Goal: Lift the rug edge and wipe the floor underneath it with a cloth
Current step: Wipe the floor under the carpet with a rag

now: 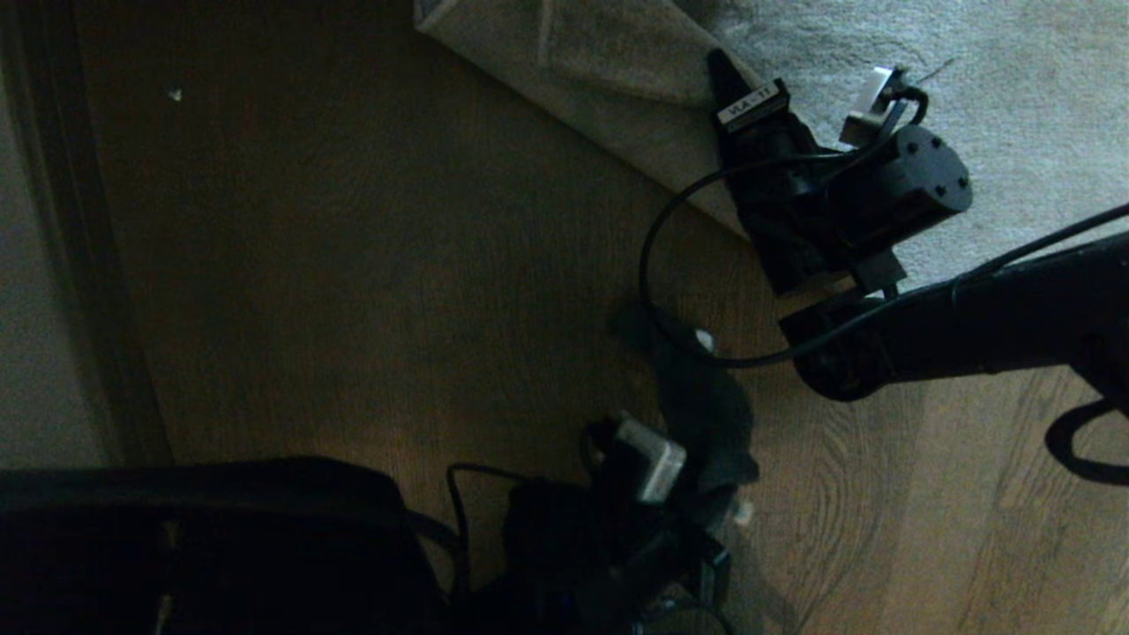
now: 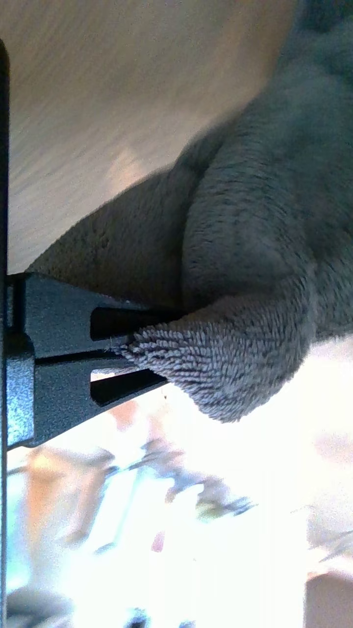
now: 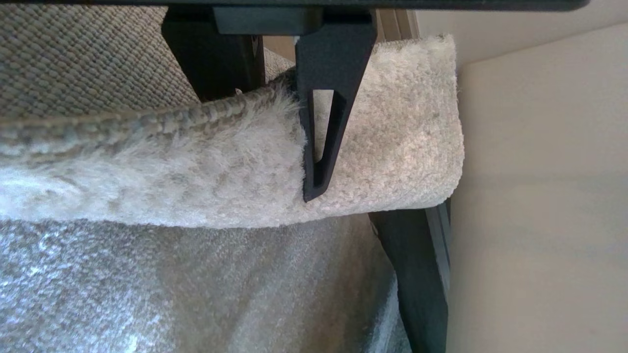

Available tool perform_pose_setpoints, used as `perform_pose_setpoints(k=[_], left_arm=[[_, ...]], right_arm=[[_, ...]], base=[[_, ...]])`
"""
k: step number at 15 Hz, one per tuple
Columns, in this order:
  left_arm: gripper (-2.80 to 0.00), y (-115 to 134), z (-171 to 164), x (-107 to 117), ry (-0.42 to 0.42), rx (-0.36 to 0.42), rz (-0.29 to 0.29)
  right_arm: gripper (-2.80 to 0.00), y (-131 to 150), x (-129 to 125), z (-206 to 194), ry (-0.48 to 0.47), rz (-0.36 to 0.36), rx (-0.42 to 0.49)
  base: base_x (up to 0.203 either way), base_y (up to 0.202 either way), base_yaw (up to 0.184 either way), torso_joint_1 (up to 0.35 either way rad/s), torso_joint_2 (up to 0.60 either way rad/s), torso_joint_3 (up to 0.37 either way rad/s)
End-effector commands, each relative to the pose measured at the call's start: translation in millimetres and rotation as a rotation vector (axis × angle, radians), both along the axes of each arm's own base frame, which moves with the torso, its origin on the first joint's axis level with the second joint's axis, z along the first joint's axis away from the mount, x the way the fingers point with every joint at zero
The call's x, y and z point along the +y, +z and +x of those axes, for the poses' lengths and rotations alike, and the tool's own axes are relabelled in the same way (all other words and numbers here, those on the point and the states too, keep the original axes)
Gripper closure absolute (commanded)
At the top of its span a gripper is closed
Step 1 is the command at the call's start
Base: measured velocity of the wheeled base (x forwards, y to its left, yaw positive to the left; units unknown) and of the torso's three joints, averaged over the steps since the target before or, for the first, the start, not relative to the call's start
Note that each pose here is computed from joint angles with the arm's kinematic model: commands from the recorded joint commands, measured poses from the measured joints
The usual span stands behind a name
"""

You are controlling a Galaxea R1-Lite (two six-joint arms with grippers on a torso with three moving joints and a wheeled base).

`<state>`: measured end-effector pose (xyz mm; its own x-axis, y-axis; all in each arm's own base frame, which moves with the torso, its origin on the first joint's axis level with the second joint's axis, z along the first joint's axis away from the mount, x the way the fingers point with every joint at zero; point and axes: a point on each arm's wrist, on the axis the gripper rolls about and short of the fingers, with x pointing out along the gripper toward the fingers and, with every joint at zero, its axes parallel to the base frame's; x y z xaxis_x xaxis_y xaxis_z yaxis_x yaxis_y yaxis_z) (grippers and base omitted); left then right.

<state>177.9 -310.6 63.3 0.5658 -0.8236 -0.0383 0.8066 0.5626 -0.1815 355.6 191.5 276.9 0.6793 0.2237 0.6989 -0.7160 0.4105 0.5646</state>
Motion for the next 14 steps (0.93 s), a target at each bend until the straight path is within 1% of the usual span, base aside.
perform_pose_setpoints(k=[1,3,5,6,8,9,12,14], left_arm=[[0.0,-21.8,-18.6,-6.8,-0.038,0.02,0.04],[0.0,-28.1,-15.6,-7.4,-0.022,0.029,0.051],[0.0,-26.7,-2.0,-2.3,0.018,0.027,0.041],[0.0,-25.3,9.5,2.6,0.051,0.025,0.033],[0.0,-20.6,39.3,14.3,0.129,0.011,0.002],[0.0,-15.8,56.8,19.9,0.167,-0.005,-0.024],[0.0,-0.5,102.8,41.8,0.248,-0.058,-0.093],[0.0,2.9,122.6,60.7,0.291,-0.073,-0.102]], right_arm=[[0.0,1.9,-0.8,-1.6,0.002,0.01,-0.009],[0.0,1.7,-0.6,-1.3,0.001,0.009,-0.01],[0.0,0.7,0.4,-0.8,0.005,0.008,-0.008],[0.0,-0.4,0.8,-0.1,0.005,0.006,-0.006],[0.0,-0.7,1.8,-0.6,0.007,0.005,-0.005],[0.0,-1.4,2.7,-0.6,0.009,0.004,-0.003],[0.0,-4.7,4.0,0.6,0.009,0.0,0.005],[0.0,-5.9,4.3,1.0,0.01,-0.002,0.008]], base=[[0.0,0.0,0.0,0.0,0.0,0.0],[0.0,0.0,0.0,0.0,0.0,0.0],[0.0,0.0,0.0,0.0,0.0,0.0],[0.0,0.0,0.0,0.0,0.0,0.0],[0.0,0.0,0.0,0.0,0.0,0.0],[0.0,0.0,0.0,0.0,0.0,0.0],[0.0,0.0,0.0,0.0,0.0,0.0],[0.0,0.0,0.0,0.0,0.0,0.0]])
